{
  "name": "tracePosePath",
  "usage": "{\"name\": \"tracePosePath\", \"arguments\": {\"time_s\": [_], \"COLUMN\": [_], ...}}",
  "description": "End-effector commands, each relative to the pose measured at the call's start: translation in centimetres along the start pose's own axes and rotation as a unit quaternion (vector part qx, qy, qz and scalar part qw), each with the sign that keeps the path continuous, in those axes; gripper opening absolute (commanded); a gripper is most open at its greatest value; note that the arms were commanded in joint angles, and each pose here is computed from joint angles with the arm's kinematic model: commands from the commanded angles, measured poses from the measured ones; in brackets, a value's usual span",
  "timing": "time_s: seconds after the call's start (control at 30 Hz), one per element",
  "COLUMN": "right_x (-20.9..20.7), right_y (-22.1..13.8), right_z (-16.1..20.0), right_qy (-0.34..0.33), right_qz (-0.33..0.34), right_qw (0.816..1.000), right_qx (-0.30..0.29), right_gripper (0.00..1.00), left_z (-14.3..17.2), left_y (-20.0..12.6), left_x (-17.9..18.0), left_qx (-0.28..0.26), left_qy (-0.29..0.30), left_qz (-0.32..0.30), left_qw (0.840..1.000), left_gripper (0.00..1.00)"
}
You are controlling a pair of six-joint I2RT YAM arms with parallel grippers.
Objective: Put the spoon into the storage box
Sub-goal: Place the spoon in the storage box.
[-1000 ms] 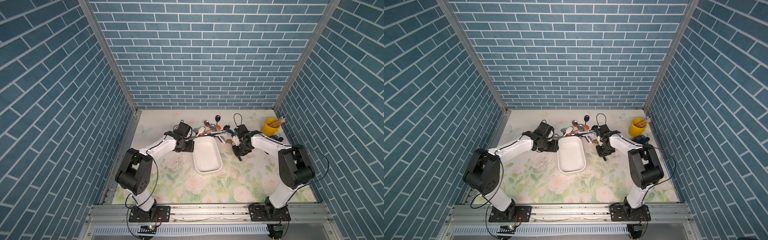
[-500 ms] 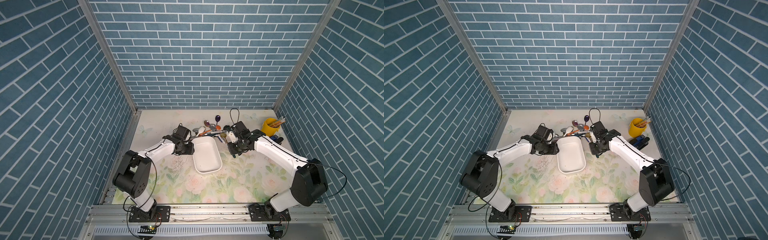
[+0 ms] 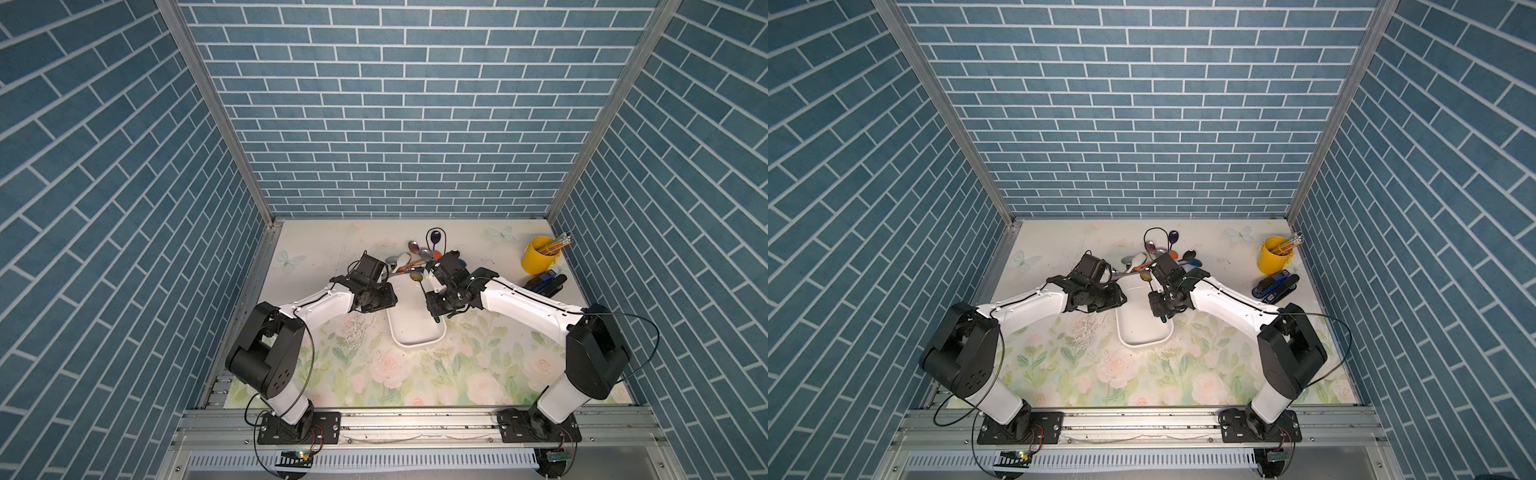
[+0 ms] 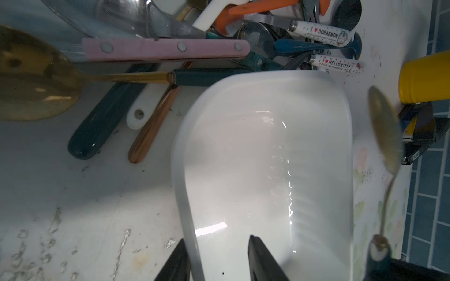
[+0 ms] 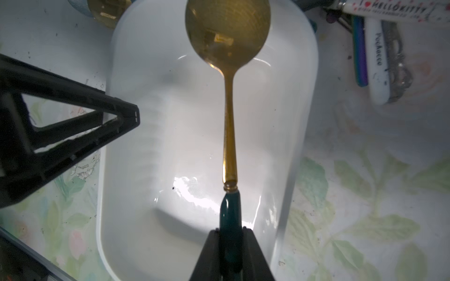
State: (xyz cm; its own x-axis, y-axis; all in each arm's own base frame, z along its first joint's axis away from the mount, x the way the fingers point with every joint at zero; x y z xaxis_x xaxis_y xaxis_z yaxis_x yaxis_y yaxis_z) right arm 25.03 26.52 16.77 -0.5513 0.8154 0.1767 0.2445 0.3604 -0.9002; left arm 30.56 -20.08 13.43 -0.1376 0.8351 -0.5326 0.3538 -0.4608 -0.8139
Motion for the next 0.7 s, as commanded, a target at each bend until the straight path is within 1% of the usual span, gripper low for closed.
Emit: {"name": "tracePosePath", "arguments": {"time_s": [0.0, 0.13, 0.2, 0.23, 0.27, 0.4, 0.47, 0.5, 0.53, 0.57, 0.67], "right_x": [0.4, 0.3, 0.3, 0.2, 0.1, 0.0, 0.0, -0.1, -0.2, -0.2, -0.3], "right_y": [0.8, 1.9, 2.3, 2.5, 2.8, 3.8, 4.2, 4.3, 4.4, 4.6, 5.1], "right_z": [0.5, 0.8, 0.9, 1.0, 1.1, 1.7, 1.8, 1.7, 1.7, 1.7, 1.8], "right_qy": [0.025, 0.035, 0.036, 0.036, 0.037, 0.037, 0.036, 0.036, 0.036, 0.036, 0.036], "right_qz": [-0.014, -0.012, -0.007, -0.004, -0.001, -0.001, 0.001, 0.003, 0.007, 0.009, 0.016], "right_qw": [1.000, 0.999, 0.999, 0.999, 0.998, 0.997, 0.997, 0.996, 0.996, 0.996, 0.995], "right_qx": [0.008, 0.026, 0.034, 0.040, 0.046, 0.069, 0.075, 0.076, 0.080, 0.084, 0.095], "right_gripper": [0.12, 0.12, 0.12, 0.12, 0.13, 0.13, 0.13, 0.14, 0.14, 0.13, 0.14], "left_z": [-0.1, -0.5, -0.8, -0.8, -0.9, -1.2, -1.3, -1.4, -1.4, -1.5, -1.8], "left_y": [-1.0, -2.4, -3.2, -3.5, -3.7, -4.0, -4.2, -4.3, -4.4, -4.6, -5.0], "left_x": [-0.2, -0.5, -0.6, -0.6, -0.5, -0.5, -0.5, -0.5, -0.4, -0.3, 0.1], "left_qx": [-0.019, -0.044, -0.054, -0.058, -0.058, -0.057, -0.058, -0.060, -0.062, -0.066, -0.072], "left_qy": [-0.020, -0.014, -0.008, -0.004, -0.003, 0.016, 0.021, 0.023, 0.023, 0.021, 0.018], "left_qz": [0.009, 0.007, 0.002, -0.002, -0.005, -0.016, -0.022, -0.021, -0.021, -0.023, -0.021], "left_qw": [1.000, 0.999, 0.999, 0.998, 0.998, 0.998, 0.998, 0.998, 0.998, 0.997, 0.997], "left_gripper": [0.44, 0.49, 0.53, 0.57, 0.64, 0.77, 0.80, 0.84, 0.93, 1.00, 1.00]}}
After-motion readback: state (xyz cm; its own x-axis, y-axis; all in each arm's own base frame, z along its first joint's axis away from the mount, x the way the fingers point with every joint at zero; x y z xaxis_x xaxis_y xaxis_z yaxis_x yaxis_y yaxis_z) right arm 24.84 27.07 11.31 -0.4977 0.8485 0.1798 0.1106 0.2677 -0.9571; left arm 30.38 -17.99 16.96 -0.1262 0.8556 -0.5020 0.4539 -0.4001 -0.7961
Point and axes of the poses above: each gripper's point midway between its finger pads, its own y axis out along the fingers, its own x axis along the line the jaws close on, z = x × y, the point moved 7 cm from there along -y, back along the fingers, and after that the axes turned 8 degrees about -y, right-handed, at the moved point
